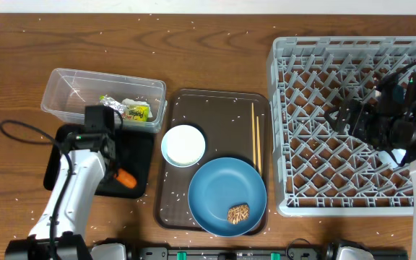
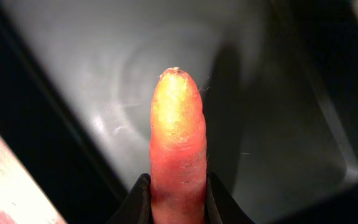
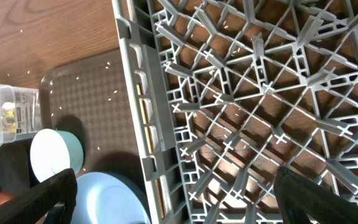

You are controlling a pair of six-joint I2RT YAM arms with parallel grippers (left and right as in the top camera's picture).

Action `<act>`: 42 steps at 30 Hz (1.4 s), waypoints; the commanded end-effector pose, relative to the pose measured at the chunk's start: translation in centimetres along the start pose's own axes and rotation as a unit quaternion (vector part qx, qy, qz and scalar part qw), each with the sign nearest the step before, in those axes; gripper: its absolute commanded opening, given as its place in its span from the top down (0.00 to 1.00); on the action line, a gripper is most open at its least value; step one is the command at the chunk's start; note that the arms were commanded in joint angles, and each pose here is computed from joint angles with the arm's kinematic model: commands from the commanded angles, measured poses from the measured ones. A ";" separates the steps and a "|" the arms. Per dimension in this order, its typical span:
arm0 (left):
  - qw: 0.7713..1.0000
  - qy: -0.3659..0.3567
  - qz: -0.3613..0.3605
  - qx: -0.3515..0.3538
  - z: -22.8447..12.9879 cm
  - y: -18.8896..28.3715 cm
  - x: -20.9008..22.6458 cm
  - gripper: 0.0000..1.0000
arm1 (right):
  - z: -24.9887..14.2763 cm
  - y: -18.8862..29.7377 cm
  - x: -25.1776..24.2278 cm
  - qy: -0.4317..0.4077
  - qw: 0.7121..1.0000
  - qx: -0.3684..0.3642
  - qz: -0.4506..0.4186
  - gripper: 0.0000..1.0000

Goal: Sort waste into correct bins and load items into the dishwasher rack
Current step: 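Carry the carrot left and release it onto the black tray, then grasp the rim of the white rice bowl with the left gripper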

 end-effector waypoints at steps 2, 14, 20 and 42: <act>0.999 0.040 0.016 -0.013 0.2 0.0 0.8 0.70 | -0.2 -0.2 0.4 0.014 1.000 0.005 0.004 0.06; 0.981 -0.130 -0.142 -0.020 0.7 7.9 -3.9 0.49 | -0.2 -0.2 0.4 0.018 1.000 0.004 0.004 0.06; 0.926 -0.301 -0.224 -0.040 -2.5 10.2 -8.5 0.43 | 0.0 -0.2 0.4 0.019 1.000 0.001 0.005 0.06; 0.885 -0.450 -0.120 0.004 -6.5 0.8 -13.9 0.57 | -0.3 -0.2 0.3 0.017 1.000 0.006 0.003 0.05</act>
Point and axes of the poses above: each gripper's point midway between its finger pads, its own y axis back along the fingers, its own x axis along the line the jaws close on, z = x × y, the point moved 2 cm from there along y, back along the fingers, and after that the axes turned 6 degrees about -y, right-handed, at the moved point
